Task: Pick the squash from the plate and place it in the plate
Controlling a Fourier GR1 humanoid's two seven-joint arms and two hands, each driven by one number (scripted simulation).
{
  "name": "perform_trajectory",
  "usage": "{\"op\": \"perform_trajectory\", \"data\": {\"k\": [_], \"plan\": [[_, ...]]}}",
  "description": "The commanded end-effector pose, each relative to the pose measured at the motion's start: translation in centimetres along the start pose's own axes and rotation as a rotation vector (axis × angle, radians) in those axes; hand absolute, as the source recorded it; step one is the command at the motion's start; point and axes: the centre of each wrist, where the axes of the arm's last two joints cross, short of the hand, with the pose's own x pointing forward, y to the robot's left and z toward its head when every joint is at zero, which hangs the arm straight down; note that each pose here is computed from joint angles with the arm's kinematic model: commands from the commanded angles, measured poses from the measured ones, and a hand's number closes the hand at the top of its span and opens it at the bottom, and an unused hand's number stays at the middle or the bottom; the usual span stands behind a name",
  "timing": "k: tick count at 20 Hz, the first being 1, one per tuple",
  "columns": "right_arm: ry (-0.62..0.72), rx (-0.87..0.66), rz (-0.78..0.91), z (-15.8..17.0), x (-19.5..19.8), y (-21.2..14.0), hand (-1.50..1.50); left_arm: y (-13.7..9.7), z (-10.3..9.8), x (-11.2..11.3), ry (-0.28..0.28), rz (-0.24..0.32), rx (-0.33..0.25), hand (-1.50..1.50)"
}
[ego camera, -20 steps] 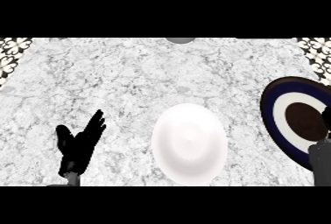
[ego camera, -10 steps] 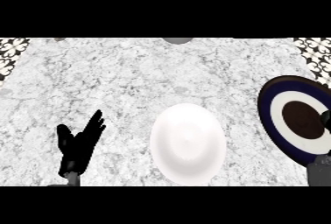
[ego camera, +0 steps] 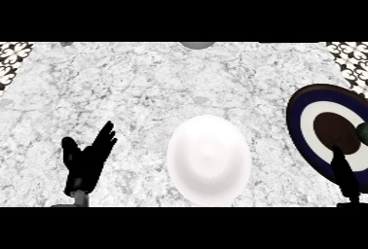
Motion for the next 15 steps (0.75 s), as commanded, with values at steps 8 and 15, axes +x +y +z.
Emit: {"op": "perform_trajectory", "data": {"k": [8, 15], "plan": [[0.027, 0.128, 0.083, 4.3, -2.1, -2.9, -1.50, -0.2, -0.1, 1.2, 0.007, -0.006, 0.015, 0.00], [0.025, 0.144, 0.101, 4.6, -2.5, -3.4, -1.50, 0.5, 0.5, -0.5, 0.001, 0.007, 0.005, 0.00]]}}
